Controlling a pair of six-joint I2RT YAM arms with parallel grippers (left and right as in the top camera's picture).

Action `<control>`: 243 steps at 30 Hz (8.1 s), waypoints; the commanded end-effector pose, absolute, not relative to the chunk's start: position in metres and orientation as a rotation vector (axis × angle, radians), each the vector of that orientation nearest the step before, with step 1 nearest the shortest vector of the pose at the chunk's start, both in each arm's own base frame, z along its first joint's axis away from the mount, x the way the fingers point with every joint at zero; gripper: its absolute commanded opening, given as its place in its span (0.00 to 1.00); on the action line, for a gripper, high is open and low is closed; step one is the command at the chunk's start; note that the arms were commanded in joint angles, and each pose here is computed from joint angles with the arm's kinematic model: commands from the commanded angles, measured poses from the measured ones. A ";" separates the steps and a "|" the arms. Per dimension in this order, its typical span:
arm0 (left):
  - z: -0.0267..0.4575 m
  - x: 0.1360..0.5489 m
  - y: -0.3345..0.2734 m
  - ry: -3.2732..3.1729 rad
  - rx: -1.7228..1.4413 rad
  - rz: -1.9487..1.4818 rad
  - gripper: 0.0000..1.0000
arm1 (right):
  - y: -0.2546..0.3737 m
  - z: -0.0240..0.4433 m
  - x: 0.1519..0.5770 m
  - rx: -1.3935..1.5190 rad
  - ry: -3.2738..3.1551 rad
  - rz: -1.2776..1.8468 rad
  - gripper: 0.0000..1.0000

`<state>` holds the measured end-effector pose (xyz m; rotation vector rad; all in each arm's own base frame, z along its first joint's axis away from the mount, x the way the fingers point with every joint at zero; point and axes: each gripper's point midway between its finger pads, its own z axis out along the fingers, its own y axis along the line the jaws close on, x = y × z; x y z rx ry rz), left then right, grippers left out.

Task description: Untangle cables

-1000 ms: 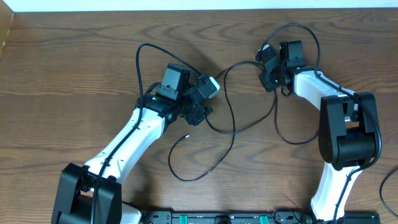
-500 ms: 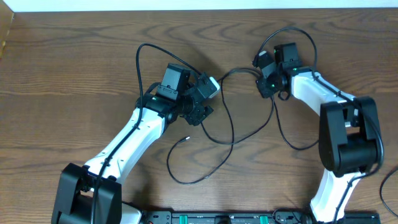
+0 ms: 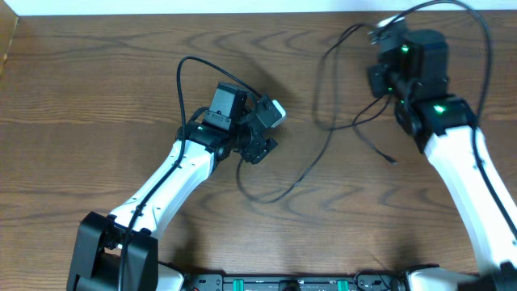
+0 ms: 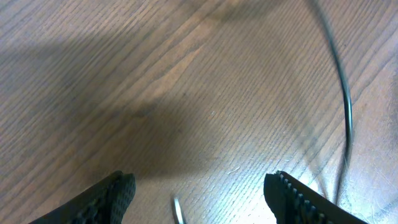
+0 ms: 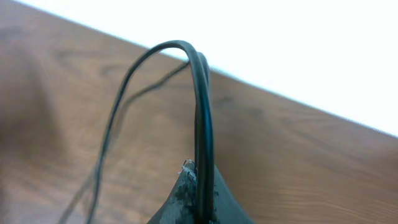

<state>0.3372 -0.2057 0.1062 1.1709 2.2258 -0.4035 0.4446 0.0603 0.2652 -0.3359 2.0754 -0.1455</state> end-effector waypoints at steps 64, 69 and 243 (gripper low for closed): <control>0.097 0.328 -0.205 2.292 1.152 -0.448 0.75 | -0.472 0.253 0.152 1.495 1.496 -0.856 0.01; 0.097 0.328 -0.205 2.292 1.152 -0.448 0.75 | -0.474 0.198 0.163 1.544 1.635 -0.758 0.01; 0.373 0.143 0.040 1.588 -0.146 0.224 0.98 | -0.053 0.265 0.221 0.671 1.557 -0.386 0.99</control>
